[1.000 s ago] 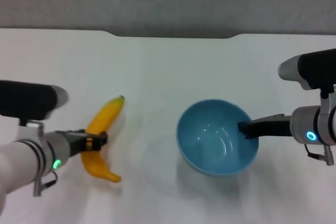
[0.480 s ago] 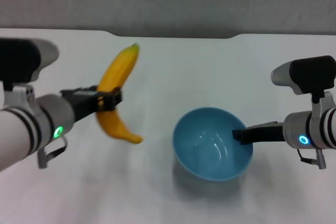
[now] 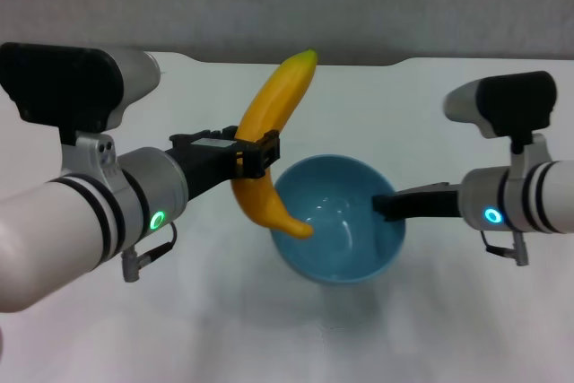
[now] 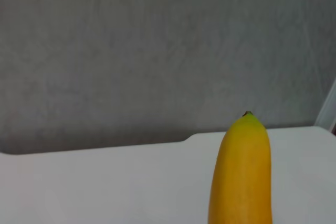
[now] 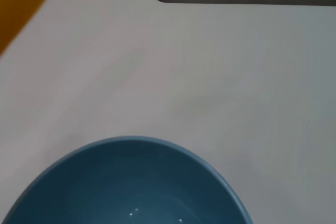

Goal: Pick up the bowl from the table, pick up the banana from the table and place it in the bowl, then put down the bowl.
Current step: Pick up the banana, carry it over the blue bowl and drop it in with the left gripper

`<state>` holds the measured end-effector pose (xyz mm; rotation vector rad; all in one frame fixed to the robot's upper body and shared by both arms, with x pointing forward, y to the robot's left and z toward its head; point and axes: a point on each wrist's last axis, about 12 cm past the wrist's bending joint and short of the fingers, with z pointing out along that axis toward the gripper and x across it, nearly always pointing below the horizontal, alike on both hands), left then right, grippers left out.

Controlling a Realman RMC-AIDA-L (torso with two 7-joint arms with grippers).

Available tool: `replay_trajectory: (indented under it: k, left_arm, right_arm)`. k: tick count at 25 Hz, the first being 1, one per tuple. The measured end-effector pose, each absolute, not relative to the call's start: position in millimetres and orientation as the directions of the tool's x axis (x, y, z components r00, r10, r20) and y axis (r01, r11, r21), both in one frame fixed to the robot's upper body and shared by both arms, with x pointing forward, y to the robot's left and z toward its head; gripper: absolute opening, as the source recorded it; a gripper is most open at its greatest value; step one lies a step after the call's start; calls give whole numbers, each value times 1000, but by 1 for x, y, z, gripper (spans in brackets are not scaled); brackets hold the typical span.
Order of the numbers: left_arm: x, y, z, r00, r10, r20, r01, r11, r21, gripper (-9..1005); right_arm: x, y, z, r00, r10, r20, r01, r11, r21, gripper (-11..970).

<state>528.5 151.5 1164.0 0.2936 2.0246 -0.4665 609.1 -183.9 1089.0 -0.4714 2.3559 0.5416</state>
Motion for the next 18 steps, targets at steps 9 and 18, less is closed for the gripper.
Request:
replay_trajectory:
  k: [9,18]
  left_arm:
    - [536,139,1149,-509,16,-861,418,878,-231,564]
    - [539,133,1143,-520,20,-854,434,867,-244,576]
  right_arm:
    - [611,-160,1094,-703,-191,-685,-502,816,288,42]
    - [613,-155,1099,-699,-185,-691,-510,806,300,43]
